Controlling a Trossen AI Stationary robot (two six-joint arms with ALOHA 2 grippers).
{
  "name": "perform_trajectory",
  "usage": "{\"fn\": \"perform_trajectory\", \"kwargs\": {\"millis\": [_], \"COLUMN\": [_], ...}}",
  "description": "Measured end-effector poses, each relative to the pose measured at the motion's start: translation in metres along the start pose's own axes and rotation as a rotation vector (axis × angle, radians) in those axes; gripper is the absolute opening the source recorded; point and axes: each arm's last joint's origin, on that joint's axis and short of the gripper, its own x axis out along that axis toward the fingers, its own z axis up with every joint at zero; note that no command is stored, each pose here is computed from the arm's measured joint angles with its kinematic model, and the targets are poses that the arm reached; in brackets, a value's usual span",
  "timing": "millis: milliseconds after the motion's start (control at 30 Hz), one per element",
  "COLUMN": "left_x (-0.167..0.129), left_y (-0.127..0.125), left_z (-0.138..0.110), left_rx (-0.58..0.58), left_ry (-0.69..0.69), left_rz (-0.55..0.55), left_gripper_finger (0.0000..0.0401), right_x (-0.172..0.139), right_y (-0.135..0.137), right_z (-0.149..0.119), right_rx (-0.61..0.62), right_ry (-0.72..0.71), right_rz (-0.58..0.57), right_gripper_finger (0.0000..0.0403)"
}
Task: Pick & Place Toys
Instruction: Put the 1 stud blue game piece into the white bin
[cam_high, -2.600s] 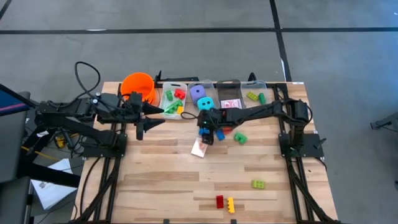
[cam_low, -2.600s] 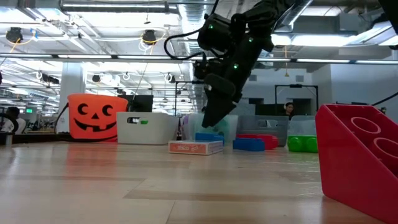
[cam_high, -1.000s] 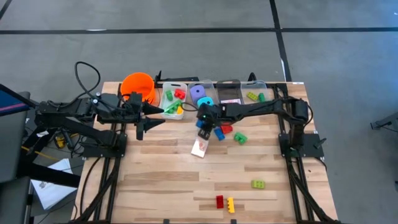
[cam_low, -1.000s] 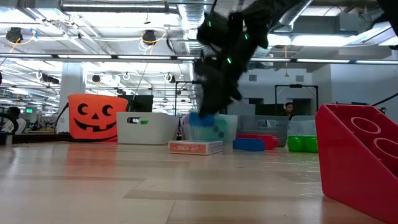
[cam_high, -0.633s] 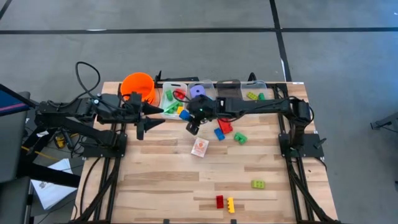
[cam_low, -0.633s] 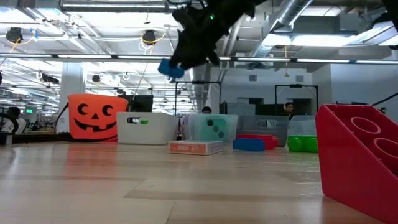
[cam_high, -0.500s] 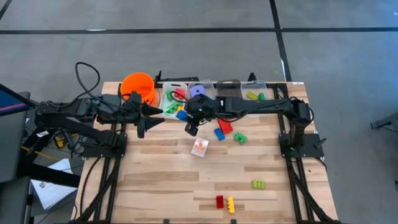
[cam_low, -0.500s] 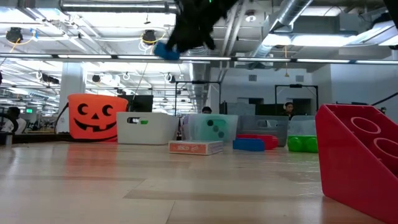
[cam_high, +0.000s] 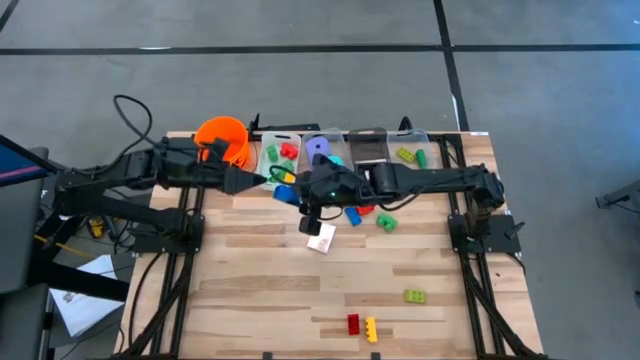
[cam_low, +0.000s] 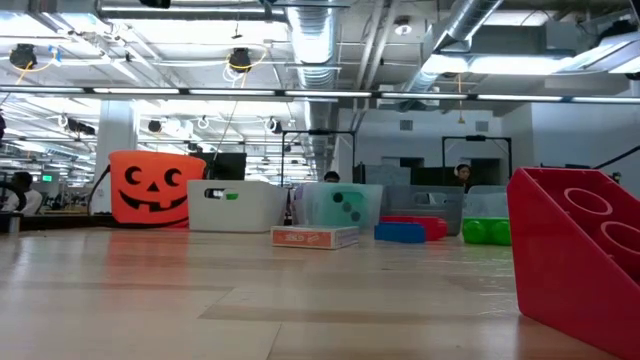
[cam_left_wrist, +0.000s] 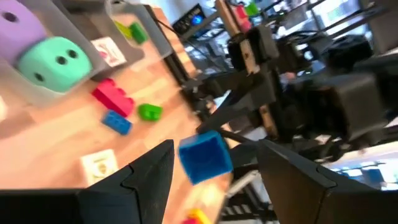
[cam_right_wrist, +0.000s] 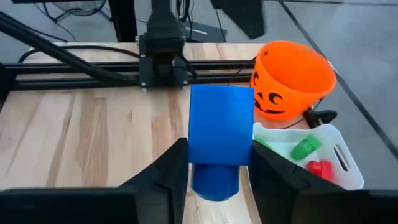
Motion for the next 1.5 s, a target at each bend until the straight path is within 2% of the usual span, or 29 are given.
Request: {"fn": "perform_trajectory", "kwargs": {"millis": [100,300,567,767,1033,1233,1367,1500], "left_x": [0.004,0.026,0.056,0.059,0.06,0.06,0.06,0.06], "left_y": [-0.001,0.0,0.005,0.005,0.007,0.007,0.007,0.006], "left_z": [0.002,-0.005,-0.013,-0.013,-0.007,-0.004,-0.003,-0.003], "left_rx": [-0.016,-0.04,-0.036,-0.034,-0.012,-0.016,-0.015,0.024], "left_ry": [0.028,0.17,0.266,0.268,0.224,0.207,0.197,0.194], "left_rz": [-0.03,-0.035,0.014,0.017,0.009,0.006,0.004,-0.006], "left_gripper_finger": [0.0224,0.0224,0.0224,0.0224,0.0224,0.0219,0.02,0.0152], "right_x": [-0.002,-0.002,-0.002,-0.002,-0.003,-0.003,-0.004,-0.004], "right_y": [0.006,0.007,0.007,0.007,0.01,0.012,0.013,0.013], "right_z": [0.0,0.0,0.0,0.0,0.0,0.0,0.001,0.003], "right_rx": [-0.024,-0.033,-0.039,-0.039,-0.067,-0.068,-0.067,-0.061], "right_ry": [-0.003,-0.006,-0.005,-0.006,-0.014,-0.016,-0.022,-0.04], "right_rz": [-0.013,-0.033,-0.036,-0.035,-0.026,-0.024,-0.017,-0.018], "right_gripper_finger": [0.0132,0.0154,0.0132,0.0157,0.0131,0.0162,0.0158,0.0132]}}
